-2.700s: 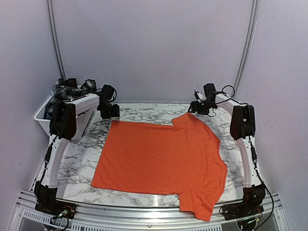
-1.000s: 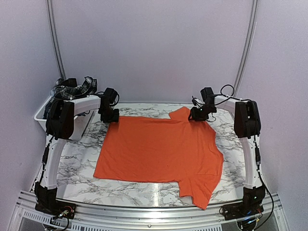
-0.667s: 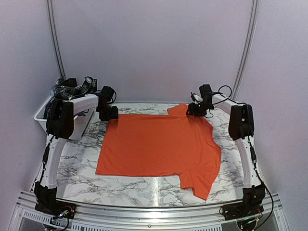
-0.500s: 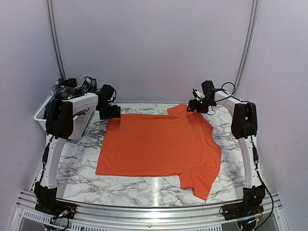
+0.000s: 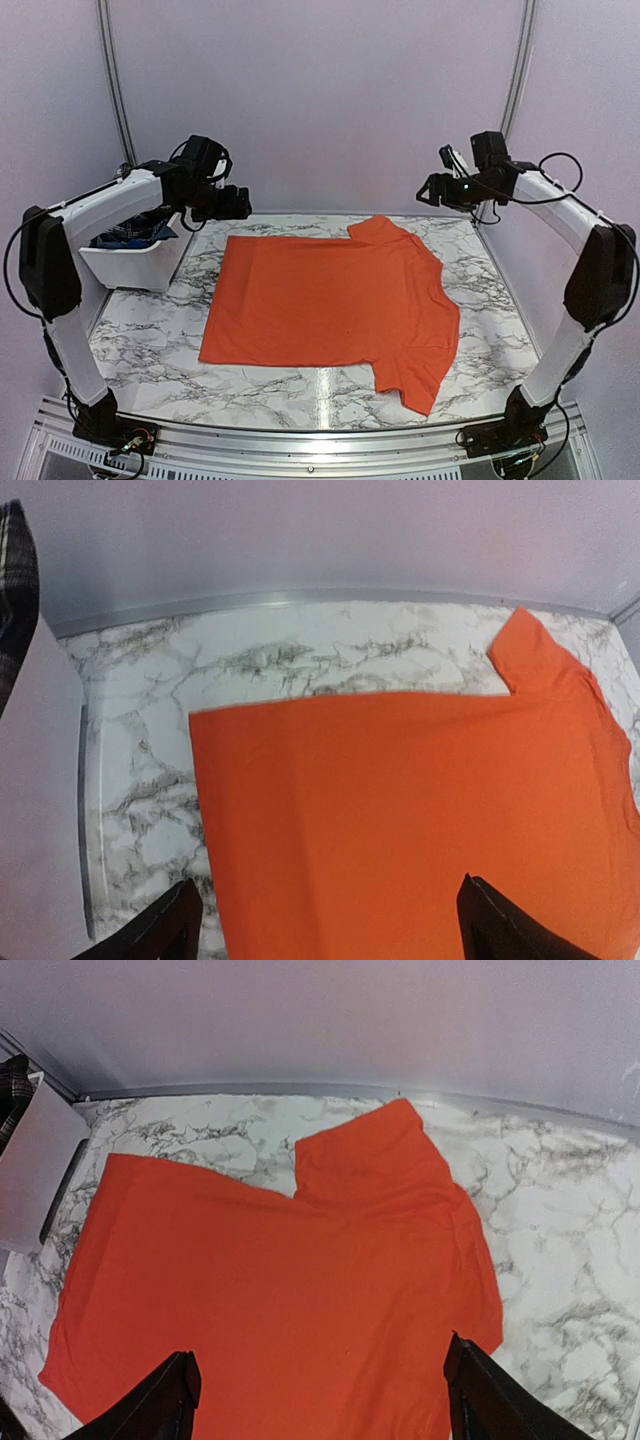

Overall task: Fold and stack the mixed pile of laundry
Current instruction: Pick up the flattened T-shirt from the center of the board.

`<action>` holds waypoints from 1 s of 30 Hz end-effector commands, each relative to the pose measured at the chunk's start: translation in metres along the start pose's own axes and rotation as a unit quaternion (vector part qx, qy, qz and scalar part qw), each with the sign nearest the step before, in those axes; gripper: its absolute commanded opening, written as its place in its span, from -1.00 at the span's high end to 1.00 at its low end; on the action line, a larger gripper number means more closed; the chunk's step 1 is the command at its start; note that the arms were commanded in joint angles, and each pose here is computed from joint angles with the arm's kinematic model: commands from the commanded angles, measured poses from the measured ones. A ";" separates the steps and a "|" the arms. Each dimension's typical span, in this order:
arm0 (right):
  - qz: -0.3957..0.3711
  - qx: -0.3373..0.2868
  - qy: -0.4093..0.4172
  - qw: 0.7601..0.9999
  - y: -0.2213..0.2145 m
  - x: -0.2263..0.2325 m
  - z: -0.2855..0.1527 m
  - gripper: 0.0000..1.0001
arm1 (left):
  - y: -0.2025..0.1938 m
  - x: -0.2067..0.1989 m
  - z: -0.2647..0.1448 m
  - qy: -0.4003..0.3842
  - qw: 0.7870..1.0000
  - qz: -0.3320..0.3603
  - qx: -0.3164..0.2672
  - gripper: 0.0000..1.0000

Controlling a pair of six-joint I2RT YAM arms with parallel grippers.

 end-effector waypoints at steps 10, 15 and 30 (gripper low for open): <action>0.140 0.098 0.028 0.985 -0.175 0.052 -0.090 -0.49 | -0.163 0.022 -0.089 0.028 0.993 -0.098 0.061 -0.80; 0.204 0.146 0.008 0.968 -0.235 0.055 -0.100 -0.33 | -0.198 0.029 -0.096 0.037 0.987 -0.139 0.072 -0.77; 0.274 0.258 -0.016 0.927 -0.309 0.076 -0.088 0.14 | -0.211 0.031 -0.073 0.097 0.969 -0.209 0.084 -0.72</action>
Point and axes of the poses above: each gripper's point midway between its finger pads, its own z axis out along the fingers, its own x axis along the line the jaws close on, y = z × x, the point moved 10 cm from there along -z, back along the fingers, and after that the axes turned 6 degrees about -z, right-handed, at the moved point
